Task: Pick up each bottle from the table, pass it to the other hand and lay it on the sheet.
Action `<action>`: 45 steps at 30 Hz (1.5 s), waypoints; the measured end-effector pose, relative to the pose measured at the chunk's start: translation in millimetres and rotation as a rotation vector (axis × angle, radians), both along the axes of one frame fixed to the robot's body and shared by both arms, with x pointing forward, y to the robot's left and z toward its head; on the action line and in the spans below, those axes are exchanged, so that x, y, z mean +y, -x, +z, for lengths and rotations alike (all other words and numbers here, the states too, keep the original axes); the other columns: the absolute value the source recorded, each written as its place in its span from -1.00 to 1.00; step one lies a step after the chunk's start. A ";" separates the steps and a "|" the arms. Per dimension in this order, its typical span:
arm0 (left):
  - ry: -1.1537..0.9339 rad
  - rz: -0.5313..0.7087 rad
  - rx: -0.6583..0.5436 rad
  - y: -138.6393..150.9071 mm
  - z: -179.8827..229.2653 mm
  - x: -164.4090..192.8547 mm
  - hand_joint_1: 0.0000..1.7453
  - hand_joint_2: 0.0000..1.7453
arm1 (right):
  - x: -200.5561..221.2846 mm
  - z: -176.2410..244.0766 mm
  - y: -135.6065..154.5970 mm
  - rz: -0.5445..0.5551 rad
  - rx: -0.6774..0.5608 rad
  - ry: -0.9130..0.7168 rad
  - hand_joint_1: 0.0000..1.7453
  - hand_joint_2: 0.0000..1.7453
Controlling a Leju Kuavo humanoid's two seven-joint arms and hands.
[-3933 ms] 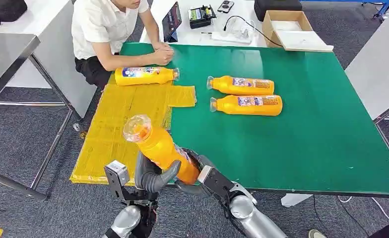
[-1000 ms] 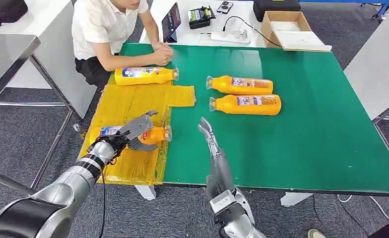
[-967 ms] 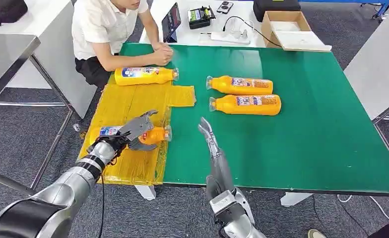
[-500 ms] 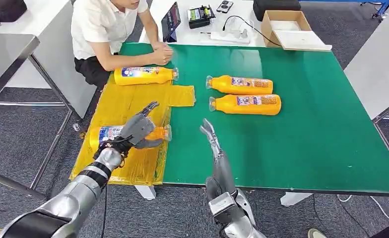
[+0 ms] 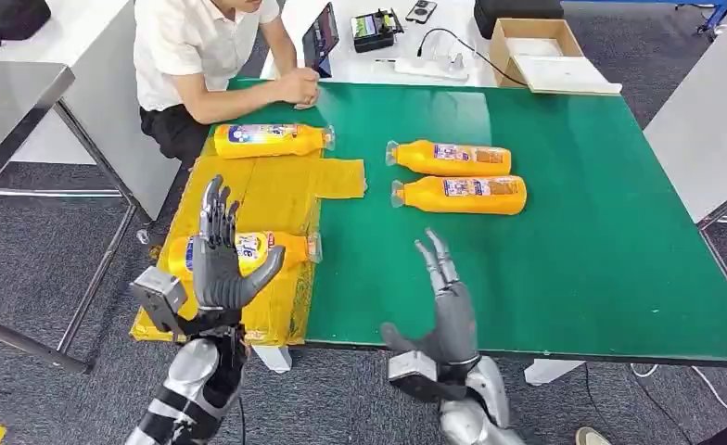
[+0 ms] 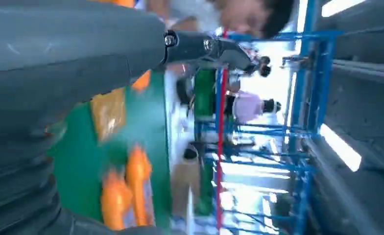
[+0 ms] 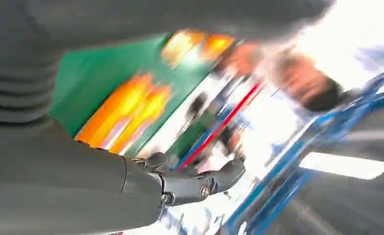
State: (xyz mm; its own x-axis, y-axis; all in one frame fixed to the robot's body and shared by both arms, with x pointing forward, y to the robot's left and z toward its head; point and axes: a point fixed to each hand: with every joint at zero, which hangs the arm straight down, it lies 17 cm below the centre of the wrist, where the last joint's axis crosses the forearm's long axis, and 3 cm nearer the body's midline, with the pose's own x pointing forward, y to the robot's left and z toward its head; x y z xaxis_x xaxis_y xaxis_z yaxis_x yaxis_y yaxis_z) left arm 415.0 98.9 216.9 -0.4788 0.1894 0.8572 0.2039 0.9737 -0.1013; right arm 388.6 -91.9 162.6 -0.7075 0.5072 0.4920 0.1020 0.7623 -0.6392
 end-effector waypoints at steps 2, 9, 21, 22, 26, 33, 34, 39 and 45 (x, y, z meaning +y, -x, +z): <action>0.041 -0.028 0.011 9.0 0.1 -4.5 -1.00 1.00 | -30.7 -9.9 -19.2 -0.073 -0.002 0.046 -1.00 1.00; 0.153 -0.063 0.074 20.1 -1.0 -5.7 -1.00 1.00 | -118.7 -20.6 -76.9 -0.294 0.030 0.123 -1.00 1.00; -0.174 -0.011 0.018 58.9 -32.0 -30.7 -1.00 1.00 | -204.7 -56.0 -116.4 -0.488 0.132 0.352 -1.00 1.00; -0.214 0.011 -0.009 61.3 -32.0 -31.5 -1.00 1.00 | -210.0 -57.8 -122.1 -0.496 0.135 0.396 -1.00 1.00; -0.261 0.015 -0.050 64.5 -29.8 -39.4 -1.00 1.00 | -221.0 -63.8 -147.2 -0.523 0.197 0.497 -1.00 1.00; -0.257 -0.041 -0.083 62.6 -17.8 -63.7 -1.00 1.00 | -175.5 -101.0 -171.8 -0.432 0.434 0.648 -1.00 1.00; -0.256 -0.036 -0.083 62.1 -17.5 -63.4 -1.00 1.00 | -171.3 -106.3 -172.4 -0.422 0.468 0.659 -1.00 1.00; -0.259 -0.018 -0.079 60.7 -18.0 -60.8 -1.00 1.00 | -159.1 -120.1 -177.4 -0.385 0.588 0.758 -1.00 1.00; -0.269 -0.017 -0.080 62.0 -19.5 -61.2 -1.00 1.00 | -144.7 -132.5 -172.1 -0.320 0.666 0.782 -1.00 1.00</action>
State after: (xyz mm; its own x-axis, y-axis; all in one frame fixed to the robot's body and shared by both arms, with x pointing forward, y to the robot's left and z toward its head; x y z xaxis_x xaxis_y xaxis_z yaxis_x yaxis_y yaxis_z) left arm 353.1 37.7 197.4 -0.5455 -0.0312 0.8375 0.2171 0.9599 0.1772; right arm 560.7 -236.6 30.1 -0.1955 0.9624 0.1886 -0.3246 0.1180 -0.9385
